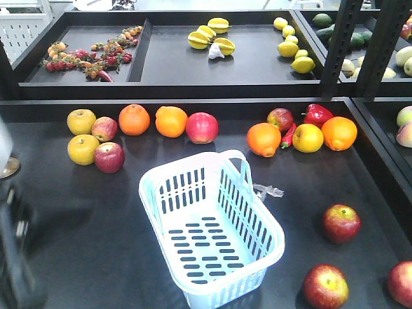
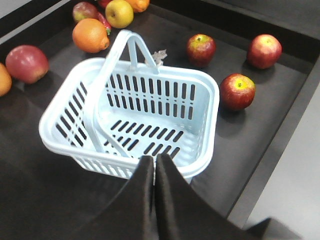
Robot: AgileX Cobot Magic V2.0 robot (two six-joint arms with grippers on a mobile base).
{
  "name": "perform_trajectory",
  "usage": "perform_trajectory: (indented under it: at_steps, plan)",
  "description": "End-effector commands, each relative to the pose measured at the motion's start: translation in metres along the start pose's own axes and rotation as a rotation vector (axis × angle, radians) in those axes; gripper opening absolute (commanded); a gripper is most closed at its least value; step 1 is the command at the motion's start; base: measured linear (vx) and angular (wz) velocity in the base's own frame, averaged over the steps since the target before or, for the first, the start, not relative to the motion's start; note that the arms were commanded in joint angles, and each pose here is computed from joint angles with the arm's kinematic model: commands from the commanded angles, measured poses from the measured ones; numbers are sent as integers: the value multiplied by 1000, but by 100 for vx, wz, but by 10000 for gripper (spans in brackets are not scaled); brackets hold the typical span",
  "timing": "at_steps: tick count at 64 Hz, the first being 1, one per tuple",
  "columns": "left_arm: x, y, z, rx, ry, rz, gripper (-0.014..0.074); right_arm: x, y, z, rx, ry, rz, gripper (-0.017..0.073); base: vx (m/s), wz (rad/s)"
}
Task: Pick three apples into basket with both arms
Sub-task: 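Reach the right gripper down over a red apple near the robot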
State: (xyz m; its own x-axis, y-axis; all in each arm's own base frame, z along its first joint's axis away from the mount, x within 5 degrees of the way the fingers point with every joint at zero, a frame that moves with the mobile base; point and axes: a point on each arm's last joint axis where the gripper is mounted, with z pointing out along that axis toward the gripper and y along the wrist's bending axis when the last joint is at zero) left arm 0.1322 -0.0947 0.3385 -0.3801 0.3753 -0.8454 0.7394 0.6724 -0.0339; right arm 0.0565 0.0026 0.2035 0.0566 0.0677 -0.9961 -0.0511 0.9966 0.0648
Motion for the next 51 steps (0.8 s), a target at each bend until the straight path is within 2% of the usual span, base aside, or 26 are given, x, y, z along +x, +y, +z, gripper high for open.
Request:
perform_trajectory:
  at_steps: [1, 8, 17, 20, 23, 27, 28, 32, 36, 37, 41, 43, 45, 49, 51]
  plan:
    - [21, -3, -6, -57, -157, -103, -8, -5, 1, -1, -16, -78, -11, -5, 0, 0]
    - [67, -4, 1, -113, -212, -218, -8, -5, 1, -1, -16, -78, -11, -5, 0, 0]
    - [109, -1, 11, -182, -217, -305, -8, -6, 1, -1, -17, -83, -11, -5, 0, 0]
    - [117, -1, 14, -192, -208, -322, -8, -7, 2, -1, -21, -101, 25, -5, 0, 0]
    - [121, -1, 15, -191, -199, -336, -8, -10, 2, -2, -28, -127, 104, -5, 0, 0]
    - [122, -1, 16, -186, -193, -335, -8, -14, 1, -2, -41, -172, 316, -5, 0, 0]
    - [122, -1, 16, -186, -193, -335, -8, -16, 1, -3, -47, -192, 395, -5, 0, 0]
    - [121, -1, 16, -190, -196, -334, -8, -23, -2, -4, -67, -267, 604, -5, 0, 0]
    - [121, 0, 15, -194, -200, -334, -8, -29, -4, -6, -87, -346, 749, -5, 0, 0]
    - [121, 0, 15, -196, -201, -334, -8, -31, -5, -7, -95, -375, 804, -5, 0, 0]
    - [121, 0, 15, -198, -203, -333, -8, -38, -9, -10, -118, -451, 964, -5, 0, 0]
    - [121, 0, 15, -198, -203, -333, -8, -42, -10, -11, -133, -476, 997, -5, 0, 0]
    - [121, 0, 15, -198, -203, -333, -8, -47, -9, -12, -148, -491, 1002, -5, 0, 0]
    - [121, 0, 15, -197, -202, -333, -8, -63, -4, -15, -177, -485, 942, -5, 0, 0]
    - [121, 0, 15, -197, -202, -333, -8, -73, -1, -16, -187, -462, 880, -5, 0, 0]
